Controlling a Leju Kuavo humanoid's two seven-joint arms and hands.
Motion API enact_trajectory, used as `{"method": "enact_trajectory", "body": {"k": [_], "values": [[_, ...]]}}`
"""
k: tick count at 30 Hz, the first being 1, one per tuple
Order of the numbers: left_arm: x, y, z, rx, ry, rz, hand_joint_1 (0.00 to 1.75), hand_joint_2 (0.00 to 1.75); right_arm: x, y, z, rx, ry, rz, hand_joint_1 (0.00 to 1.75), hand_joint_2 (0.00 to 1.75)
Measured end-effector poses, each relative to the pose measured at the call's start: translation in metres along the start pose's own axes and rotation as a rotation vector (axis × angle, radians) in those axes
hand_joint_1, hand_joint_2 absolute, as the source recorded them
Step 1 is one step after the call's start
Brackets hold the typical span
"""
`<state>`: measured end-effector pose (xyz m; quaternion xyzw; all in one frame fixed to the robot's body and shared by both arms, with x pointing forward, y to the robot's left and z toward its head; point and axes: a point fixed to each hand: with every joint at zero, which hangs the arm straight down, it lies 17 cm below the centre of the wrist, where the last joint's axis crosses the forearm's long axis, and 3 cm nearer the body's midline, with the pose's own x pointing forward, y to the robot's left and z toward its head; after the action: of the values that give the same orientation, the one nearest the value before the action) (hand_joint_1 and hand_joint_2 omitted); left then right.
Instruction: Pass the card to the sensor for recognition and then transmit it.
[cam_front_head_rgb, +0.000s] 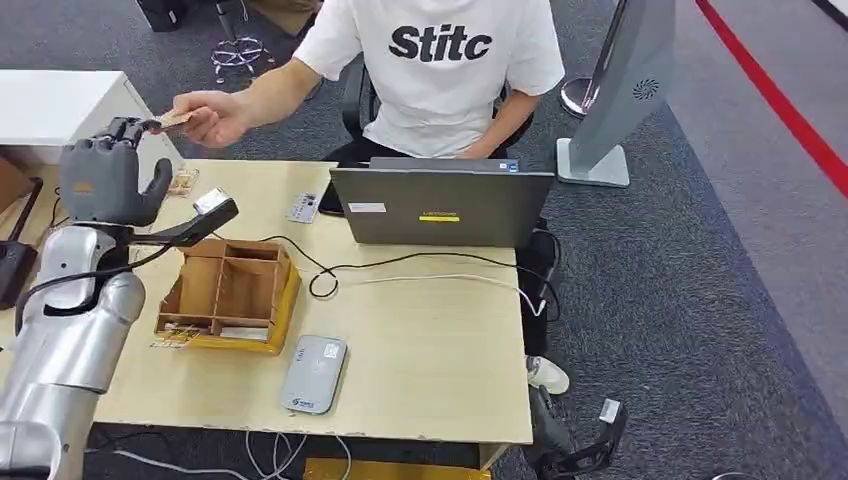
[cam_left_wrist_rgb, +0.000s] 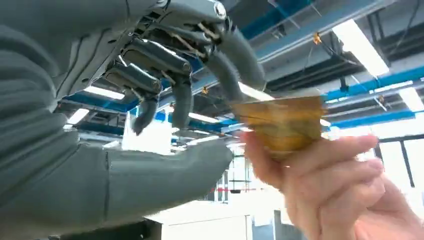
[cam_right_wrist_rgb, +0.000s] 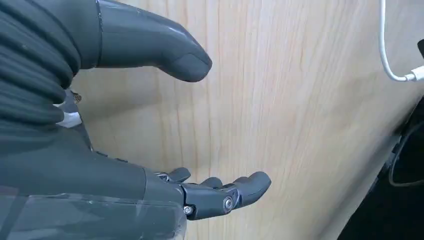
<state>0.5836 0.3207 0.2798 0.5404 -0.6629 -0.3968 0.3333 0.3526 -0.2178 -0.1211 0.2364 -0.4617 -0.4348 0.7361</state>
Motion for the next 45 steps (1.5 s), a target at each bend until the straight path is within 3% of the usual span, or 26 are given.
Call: {"method": "enact_trajectory", "body": {"k": [6,12,17,21,22,23,24,27,31,33,35,38,41,45], "values": [[0.02,0.017,0.049,0.149,-0.012,0.101,0.0,1.75,0.003,-0.005,0.003,-0.009,-0.021,-0.021,0.0,1.75],[0.047,0.083,0.131,0.446,0.005,0.367,0.0,1.75,0.005,-0.026,0.013,-0.057,-0.048,-0.075,0.0,1.75],[0.02,0.161,0.21,0.779,0.122,0.593,0.0,1.75,0.015,-0.048,0.023,-0.095,-0.095,-0.143,0.0,1.75],[0.006,0.188,0.246,0.864,0.201,0.564,0.0,1.75,0.02,-0.056,0.026,-0.109,-0.113,-0.162,0.0,1.75],[0.002,0.193,0.254,0.881,0.223,0.566,1.54,1.75,0.021,-0.057,0.026,-0.113,-0.116,-0.169,0.0,1.75],[-0.003,0.195,0.262,0.902,0.254,0.583,1.71,1.75,0.022,-0.059,0.027,-0.117,-0.121,-0.184,0.0,1.75],[-0.016,0.195,0.277,0.941,0.321,0.648,1.71,1.75,0.024,-0.062,0.028,-0.121,-0.129,-0.206,0.0,1.75],[-0.057,0.17,0.319,1.021,0.505,0.942,1.75,1.75,0.027,-0.072,0.034,-0.134,-0.14,-0.244,0.0,1.75],[-0.105,0.126,0.364,1.01,0.686,1.156,1.75,1.75,0.03,-0.08,0.038,-0.146,-0.147,-0.253,0.0,1.75],[-0.132,0.088,0.399,1.007,0.826,1.228,1.75,1.75,0.029,-0.081,0.038,-0.145,-0.139,-0.248,0.0,1.75],[-0.156,0.044,0.452,1.012,0.996,1.208,1.75,1.75,0.03,-0.081,0.038,-0.148,-0.14,-0.25,0.0,1.75],[-0.164,0.001,0.515,1.03,1.178,1.164,1.75,1.75,0.031,-0.081,0.037,-0.147,-0.142,-0.249,0.0,1.75],[-0.162,-0.023,0.547,1.04,1.291,1.148,1.75,1.75,0.032,-0.081,0.037,-0.147,-0.143,-0.248,0.0,1.75],[-0.158,-0.039,0.567,1.058,1.374,1.142,1.75,1.75,0.033,-0.081,0.036,-0.146,-0.146,-0.249,0.0,1.75]]}}
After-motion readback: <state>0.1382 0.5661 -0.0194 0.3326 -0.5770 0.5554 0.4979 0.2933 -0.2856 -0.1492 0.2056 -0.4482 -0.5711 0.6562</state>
